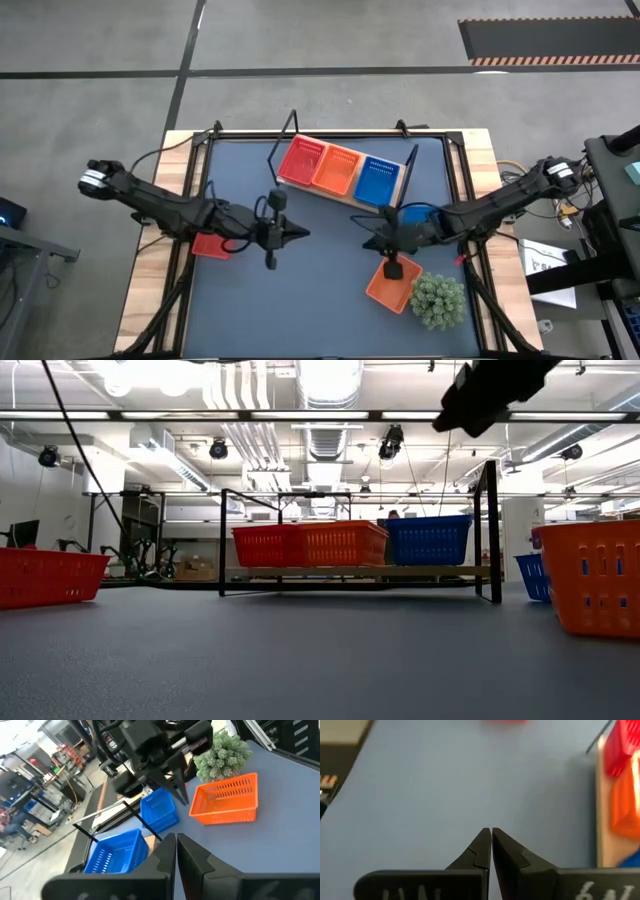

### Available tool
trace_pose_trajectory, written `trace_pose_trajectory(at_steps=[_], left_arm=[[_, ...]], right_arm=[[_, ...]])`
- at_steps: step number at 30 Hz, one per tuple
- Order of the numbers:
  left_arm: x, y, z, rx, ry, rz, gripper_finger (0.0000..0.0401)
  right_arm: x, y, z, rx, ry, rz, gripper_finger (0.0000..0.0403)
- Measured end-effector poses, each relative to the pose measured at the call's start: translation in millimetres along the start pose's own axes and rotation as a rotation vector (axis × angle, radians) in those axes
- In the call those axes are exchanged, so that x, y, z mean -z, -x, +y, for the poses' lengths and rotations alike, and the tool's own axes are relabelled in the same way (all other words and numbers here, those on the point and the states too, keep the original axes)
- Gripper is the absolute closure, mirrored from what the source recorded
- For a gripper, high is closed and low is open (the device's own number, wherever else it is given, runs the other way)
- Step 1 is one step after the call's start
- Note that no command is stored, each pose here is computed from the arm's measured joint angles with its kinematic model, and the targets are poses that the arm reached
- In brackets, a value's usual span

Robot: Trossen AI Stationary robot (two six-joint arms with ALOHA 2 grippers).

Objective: Stack baskets on shelf by color
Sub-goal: Stack the orange bin on top of the orange bins on the shelf

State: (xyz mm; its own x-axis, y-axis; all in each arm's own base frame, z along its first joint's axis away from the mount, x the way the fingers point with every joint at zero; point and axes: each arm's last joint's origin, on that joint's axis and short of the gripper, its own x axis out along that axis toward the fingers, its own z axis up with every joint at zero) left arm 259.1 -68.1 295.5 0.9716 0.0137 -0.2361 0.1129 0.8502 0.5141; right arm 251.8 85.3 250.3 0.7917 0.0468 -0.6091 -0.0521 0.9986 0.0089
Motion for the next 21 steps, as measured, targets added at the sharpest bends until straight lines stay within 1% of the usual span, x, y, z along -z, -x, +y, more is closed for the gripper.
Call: trace_pose_trajectory(at_steps=[4, 8, 11, 15, 19, 21], left_arm=[[5, 10, 1, -0.02, 0.005, -0.033, 0.0401], [12, 15, -1, -0.026, -0.035, -0.042, 0.0401], [14, 15, -2, -0.044, -0.031, -0.071, 0.0401], [19, 14, -4, -0.04, -0.035, -0.061, 0.0401], [19, 14, -5, -0.039, -0.035, -0.059, 0.0401], [19, 14, -5, -0.04, -0.034, -0.06, 0.0401]], right_arm=[[-13, 4, 11, 0.018, -0.079, 0.181, 0.0394], [-26, 9, 26, 0.011, -0.154, 0.323, 0.0394], [-37, 9, 40, -0.02, -0.202, 0.372, 0.0394], [-46, 4, 57, -0.074, -0.253, 0.442, 0.0394], [-46, -2, 77, -0.092, -0.289, 0.491, 0.0391], [-43, -6, 86, -0.103, -0.303, 0.519, 0.0382]])
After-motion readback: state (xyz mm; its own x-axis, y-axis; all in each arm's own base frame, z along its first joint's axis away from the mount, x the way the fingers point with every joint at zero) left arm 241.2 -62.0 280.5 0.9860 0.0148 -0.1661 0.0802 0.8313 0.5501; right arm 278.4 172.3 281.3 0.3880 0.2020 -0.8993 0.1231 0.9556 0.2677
